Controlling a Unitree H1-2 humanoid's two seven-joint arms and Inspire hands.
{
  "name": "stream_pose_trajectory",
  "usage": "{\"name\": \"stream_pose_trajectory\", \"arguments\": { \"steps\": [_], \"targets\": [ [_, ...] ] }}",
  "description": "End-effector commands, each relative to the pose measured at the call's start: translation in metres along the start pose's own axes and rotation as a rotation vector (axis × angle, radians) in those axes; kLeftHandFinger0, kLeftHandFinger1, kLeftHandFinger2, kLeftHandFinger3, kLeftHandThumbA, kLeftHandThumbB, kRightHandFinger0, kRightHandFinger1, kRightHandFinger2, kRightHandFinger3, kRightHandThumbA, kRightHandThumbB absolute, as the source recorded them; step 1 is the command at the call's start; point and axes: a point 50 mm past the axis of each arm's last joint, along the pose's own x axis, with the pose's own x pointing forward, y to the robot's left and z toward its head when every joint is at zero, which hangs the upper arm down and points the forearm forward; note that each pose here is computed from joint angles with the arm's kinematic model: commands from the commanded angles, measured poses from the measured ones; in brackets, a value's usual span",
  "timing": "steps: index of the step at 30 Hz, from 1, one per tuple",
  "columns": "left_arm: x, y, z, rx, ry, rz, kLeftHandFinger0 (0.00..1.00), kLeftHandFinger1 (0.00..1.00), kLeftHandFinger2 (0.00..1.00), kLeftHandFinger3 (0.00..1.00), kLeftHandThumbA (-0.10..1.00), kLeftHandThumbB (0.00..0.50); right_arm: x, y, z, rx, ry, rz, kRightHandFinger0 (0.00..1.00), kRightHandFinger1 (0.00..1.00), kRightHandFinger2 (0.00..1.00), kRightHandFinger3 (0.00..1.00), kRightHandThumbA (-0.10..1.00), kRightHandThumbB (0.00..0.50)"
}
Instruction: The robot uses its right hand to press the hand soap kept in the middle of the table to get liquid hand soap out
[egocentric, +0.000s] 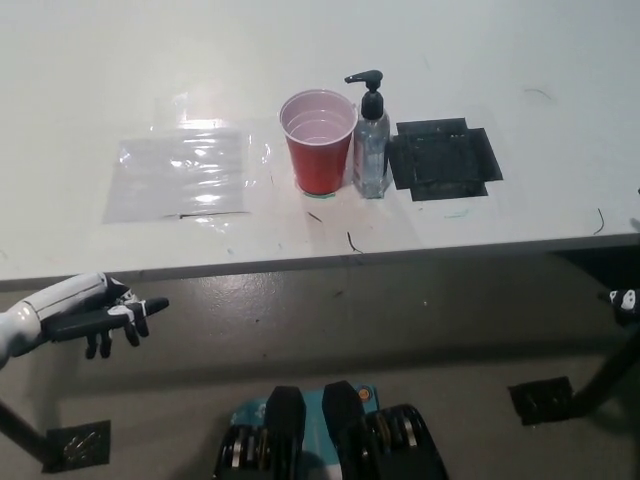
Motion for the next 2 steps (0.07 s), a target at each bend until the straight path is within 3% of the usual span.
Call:
{"name": "stream_pose_trajectory", "arguments": {
  "steps": [1, 2],
  "targets": [
    [-0.0044, 0.0137, 0.0085, 0.016, -0.031, 0.072, 0.25, 0.25, 0.38, 0.51, 0.66, 0.171, 0.0094, -0.0262, 0.0099, -0.068, -0.015, -0.042, 1.0, 1.0, 1.0, 1.0, 1.0, 0.272],
    [-0.0044, 0.0137, 0.0085, 0.016, -0.031, 0.072, 0.25, 0.25, 0.38, 0.51, 0.66, 0.171, 0.0094, -0.0262, 0.0099, -0.068, -0.015, -0.042, 1.0, 1.0, 1.0, 1.0, 1.0, 0.272]
  ]
}}
